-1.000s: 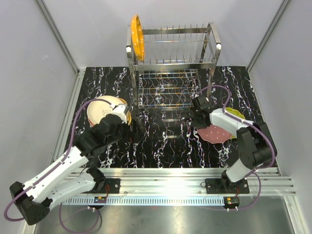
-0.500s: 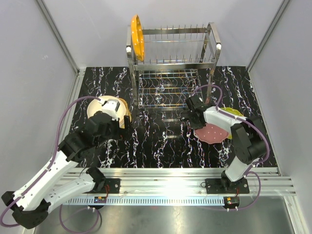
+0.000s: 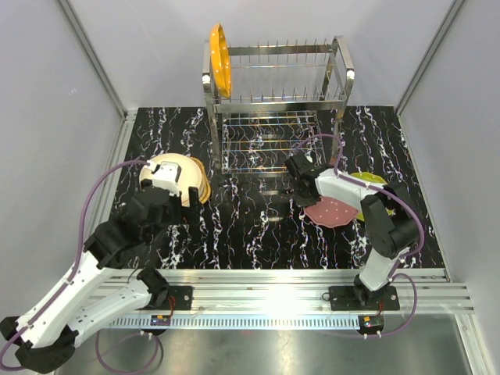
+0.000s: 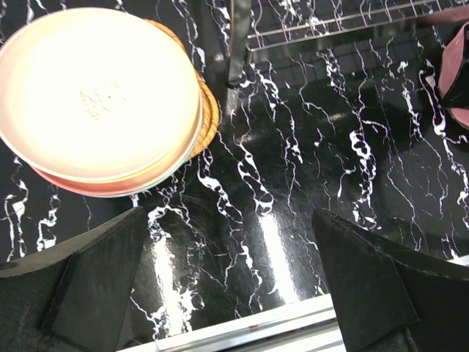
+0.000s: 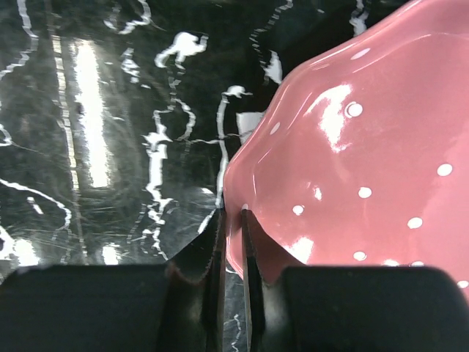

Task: Load the plates into the dish rack
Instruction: Grab a plate with the right arm

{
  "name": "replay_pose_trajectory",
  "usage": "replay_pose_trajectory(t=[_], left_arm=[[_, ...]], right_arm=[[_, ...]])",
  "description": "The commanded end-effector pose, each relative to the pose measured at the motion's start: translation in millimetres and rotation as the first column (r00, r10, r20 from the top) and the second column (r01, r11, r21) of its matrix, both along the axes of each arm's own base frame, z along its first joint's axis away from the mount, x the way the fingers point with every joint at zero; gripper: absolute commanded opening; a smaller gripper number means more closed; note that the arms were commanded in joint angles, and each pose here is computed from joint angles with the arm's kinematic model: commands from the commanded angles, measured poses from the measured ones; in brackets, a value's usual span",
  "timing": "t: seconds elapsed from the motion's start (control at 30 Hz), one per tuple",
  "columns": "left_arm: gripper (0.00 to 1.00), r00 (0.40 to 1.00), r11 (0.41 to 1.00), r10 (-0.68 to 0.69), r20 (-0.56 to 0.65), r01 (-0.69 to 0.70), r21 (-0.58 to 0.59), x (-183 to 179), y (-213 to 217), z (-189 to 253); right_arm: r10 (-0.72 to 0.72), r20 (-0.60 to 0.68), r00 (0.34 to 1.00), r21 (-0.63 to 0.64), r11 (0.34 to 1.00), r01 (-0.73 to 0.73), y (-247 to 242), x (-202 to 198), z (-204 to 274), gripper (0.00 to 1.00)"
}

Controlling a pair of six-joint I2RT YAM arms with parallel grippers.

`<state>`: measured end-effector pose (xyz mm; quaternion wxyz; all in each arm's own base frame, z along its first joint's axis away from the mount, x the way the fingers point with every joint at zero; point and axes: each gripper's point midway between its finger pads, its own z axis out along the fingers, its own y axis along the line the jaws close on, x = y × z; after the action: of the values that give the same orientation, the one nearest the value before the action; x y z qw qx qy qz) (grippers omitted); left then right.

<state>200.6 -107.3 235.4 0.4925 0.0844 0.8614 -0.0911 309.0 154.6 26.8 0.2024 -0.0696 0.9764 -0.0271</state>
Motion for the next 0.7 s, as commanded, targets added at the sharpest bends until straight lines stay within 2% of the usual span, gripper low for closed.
replay_pose_trajectory(t=[0.0, 0.67], left_arm=[[0.99, 0.998, 1.000, 0.028, 0.052, -0.028, 0.002, 7.1, 4.5, 8.1], [0.99, 0.998, 0.999, 0.032, 0.048, -0.030, -0.033, -0.2, 6.9, 14.6]], right_arm=[[0.012, -0.006, 1.000, 0.011, 1.000, -0.012, 16.7, 1.6, -3.8, 0.01], [0.106, -0.035, 0.994, 0.082, 0.991, -0.103, 79.2, -9.6, -14.2, 0.02]])
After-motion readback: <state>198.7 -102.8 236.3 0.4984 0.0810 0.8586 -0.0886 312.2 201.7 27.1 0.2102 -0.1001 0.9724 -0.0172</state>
